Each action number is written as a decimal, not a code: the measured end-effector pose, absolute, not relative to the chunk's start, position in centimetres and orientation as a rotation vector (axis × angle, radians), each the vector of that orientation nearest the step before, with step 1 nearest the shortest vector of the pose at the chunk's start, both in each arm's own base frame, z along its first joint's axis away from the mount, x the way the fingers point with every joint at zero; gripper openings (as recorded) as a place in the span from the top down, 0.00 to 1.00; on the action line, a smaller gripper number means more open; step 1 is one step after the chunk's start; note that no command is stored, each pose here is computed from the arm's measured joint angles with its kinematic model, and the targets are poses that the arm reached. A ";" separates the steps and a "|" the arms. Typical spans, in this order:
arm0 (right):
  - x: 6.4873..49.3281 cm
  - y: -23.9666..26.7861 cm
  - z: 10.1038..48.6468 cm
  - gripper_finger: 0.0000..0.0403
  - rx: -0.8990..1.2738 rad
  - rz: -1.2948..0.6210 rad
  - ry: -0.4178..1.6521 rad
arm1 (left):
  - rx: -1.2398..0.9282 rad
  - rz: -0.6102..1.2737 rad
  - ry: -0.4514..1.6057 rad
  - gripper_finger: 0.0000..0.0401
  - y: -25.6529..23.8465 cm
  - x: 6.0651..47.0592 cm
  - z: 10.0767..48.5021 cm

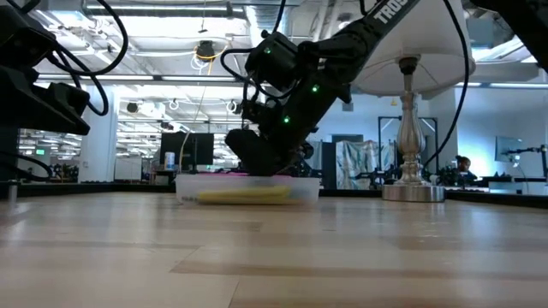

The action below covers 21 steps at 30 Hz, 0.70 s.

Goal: Pick & place school supplies into a supply box
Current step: Close the pink supply box

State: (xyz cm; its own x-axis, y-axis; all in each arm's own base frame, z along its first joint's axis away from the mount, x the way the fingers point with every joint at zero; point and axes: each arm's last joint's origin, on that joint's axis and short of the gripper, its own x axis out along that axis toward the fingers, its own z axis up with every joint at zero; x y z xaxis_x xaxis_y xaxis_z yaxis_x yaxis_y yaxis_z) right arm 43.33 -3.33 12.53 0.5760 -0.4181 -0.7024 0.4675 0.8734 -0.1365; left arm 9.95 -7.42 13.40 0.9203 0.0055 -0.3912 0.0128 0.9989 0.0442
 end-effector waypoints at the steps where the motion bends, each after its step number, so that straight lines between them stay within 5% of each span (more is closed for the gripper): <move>1: 43.4 -3.2 12.6 1.00 0.066 -0.515 0.797 | 0.046 -0.004 0.402 0.76 -7.4 9.9 13.4; 21: 43.6 -0.9 12.7 1.00 0.084 -0.341 0.819 | 0.046 -0.004 0.402 0.76 -7.4 9.9 13.4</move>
